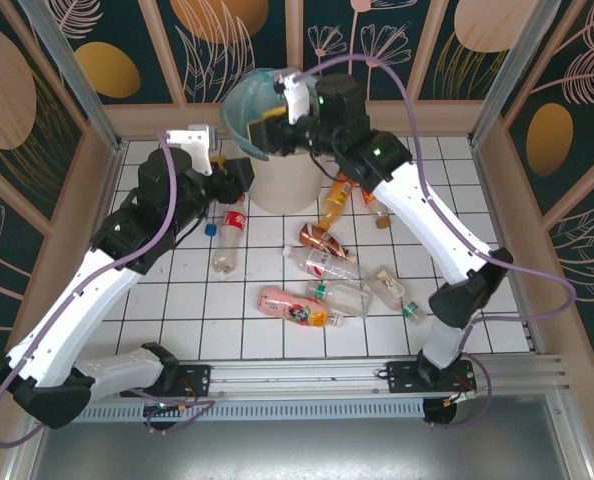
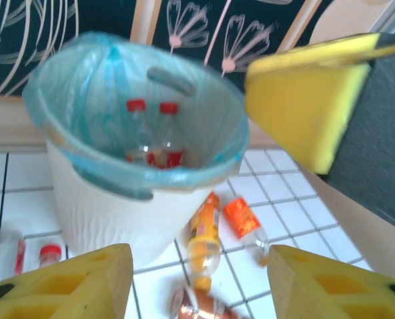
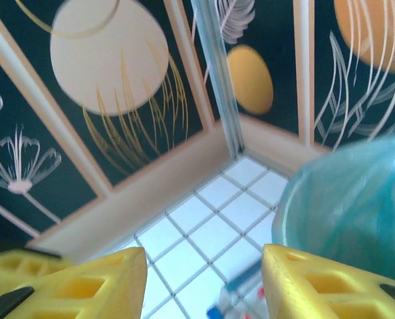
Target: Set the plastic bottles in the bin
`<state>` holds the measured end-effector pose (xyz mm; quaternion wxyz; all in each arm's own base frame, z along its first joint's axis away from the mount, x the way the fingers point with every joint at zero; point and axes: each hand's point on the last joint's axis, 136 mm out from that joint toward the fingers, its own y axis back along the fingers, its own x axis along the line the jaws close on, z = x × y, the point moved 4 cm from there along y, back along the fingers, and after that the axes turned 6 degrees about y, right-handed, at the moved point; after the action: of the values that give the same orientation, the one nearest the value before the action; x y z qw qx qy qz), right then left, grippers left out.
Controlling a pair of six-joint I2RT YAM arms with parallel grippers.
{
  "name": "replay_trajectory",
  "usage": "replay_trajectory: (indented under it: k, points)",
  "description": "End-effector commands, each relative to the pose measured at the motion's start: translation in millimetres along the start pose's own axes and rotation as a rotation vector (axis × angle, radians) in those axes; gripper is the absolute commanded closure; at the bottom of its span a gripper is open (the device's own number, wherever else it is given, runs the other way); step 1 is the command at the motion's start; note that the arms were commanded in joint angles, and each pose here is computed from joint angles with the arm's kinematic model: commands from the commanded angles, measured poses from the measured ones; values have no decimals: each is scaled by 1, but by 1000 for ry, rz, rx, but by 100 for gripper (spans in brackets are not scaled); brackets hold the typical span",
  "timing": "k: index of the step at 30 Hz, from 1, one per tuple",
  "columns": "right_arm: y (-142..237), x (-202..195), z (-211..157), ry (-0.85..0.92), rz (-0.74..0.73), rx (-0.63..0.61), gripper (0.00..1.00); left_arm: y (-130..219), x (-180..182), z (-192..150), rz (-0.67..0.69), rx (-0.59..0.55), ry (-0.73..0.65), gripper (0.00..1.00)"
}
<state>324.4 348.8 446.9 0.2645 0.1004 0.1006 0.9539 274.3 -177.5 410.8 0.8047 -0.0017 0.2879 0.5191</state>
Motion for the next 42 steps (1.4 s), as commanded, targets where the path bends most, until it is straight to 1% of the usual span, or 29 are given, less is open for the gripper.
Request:
replay_trajectory:
  k: [1,3,6,11,14,18,21,24,29,36,42]
  points:
    - [6,12,-43,14,-6,94,50,3,15,-31,28,120,-28,42]
    - [17,22,-57,28,11,91,50,6,21,-45,36,168,-48,41]
    - [34,33,-87,33,32,110,50,9,31,-64,47,210,-61,40]
    - [63,30,-142,-48,-25,177,50,9,44,-104,9,291,-70,39]
    - [77,26,-178,-73,-66,260,49,5,55,-127,30,358,-62,38]
    - [82,21,-215,-71,-123,418,49,-2,69,-154,50,398,-7,38]
    - [74,21,-228,-44,-149,511,50,-4,76,-173,47,411,60,38]
    - [57,23,-238,2,-156,583,49,-4,86,-189,65,419,116,38]
    - [24,20,-252,57,-163,687,48,2,99,-204,94,414,144,37]
    - [-10,13,-267,119,-144,738,47,7,109,-210,123,392,137,36]
    - [-24,7,-282,155,-144,821,46,6,114,-217,131,385,135,36]
